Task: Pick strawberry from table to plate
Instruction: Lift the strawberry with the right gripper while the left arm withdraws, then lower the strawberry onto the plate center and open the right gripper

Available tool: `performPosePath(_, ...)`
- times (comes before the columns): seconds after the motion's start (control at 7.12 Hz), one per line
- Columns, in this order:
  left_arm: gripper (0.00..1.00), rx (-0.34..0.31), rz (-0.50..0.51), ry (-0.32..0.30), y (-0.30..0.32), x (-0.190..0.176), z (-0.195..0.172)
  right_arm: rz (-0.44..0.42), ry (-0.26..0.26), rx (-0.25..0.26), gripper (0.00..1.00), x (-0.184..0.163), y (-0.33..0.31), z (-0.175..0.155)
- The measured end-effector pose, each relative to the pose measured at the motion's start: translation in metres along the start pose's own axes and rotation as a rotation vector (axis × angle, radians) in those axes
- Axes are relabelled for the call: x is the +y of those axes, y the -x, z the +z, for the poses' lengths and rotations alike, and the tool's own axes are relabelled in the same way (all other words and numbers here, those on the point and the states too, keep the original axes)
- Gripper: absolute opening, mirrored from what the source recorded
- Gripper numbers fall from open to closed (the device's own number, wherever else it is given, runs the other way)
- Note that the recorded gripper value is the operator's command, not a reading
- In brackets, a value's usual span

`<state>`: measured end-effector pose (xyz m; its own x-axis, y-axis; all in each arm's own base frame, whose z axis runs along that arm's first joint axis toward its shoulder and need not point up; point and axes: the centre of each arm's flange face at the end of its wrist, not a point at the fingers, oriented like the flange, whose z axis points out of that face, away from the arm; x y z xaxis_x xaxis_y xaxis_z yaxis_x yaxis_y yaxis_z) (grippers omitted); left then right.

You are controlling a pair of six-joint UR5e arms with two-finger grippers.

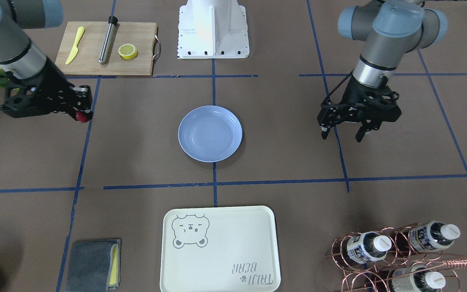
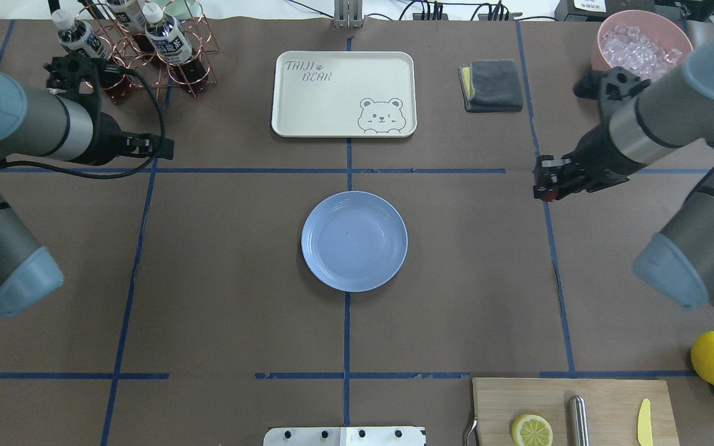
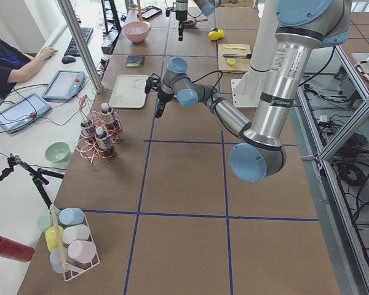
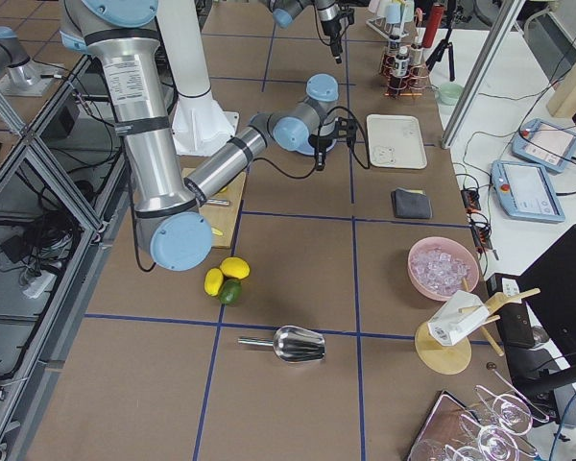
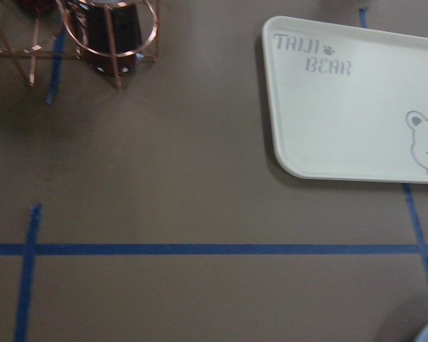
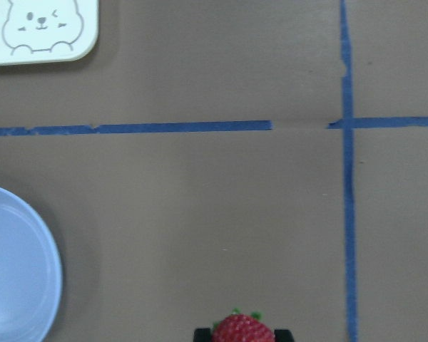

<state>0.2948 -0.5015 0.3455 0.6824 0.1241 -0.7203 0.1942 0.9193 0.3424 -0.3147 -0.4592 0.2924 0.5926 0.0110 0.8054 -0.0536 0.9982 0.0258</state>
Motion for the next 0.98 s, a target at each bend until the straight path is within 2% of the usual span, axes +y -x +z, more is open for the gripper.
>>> performPosePath(0.28,1.0,-0.06,0.126,0.031,0.104,-0.013,-0.023,0.045,-0.026,-0.014,0.0,0.019,0.13,0.04)
performPosePath(0.42,1.0,-0.082,0.175,0.043,0.153,-0.016,-0.036,0.057,-0.031,0.002,0.0,0.03,0.176,0.068)
performPosePath(0.7,1.0,-0.105,0.248,0.064,0.23,-0.02,-0.056,0.053,-0.045,0.052,0.0,0.051,0.233,0.13)
performPosePath(0.98,1.0,-0.112,0.271,0.074,0.262,-0.022,-0.062,0.05,-0.061,0.047,0.0,0.056,0.251,0.168)
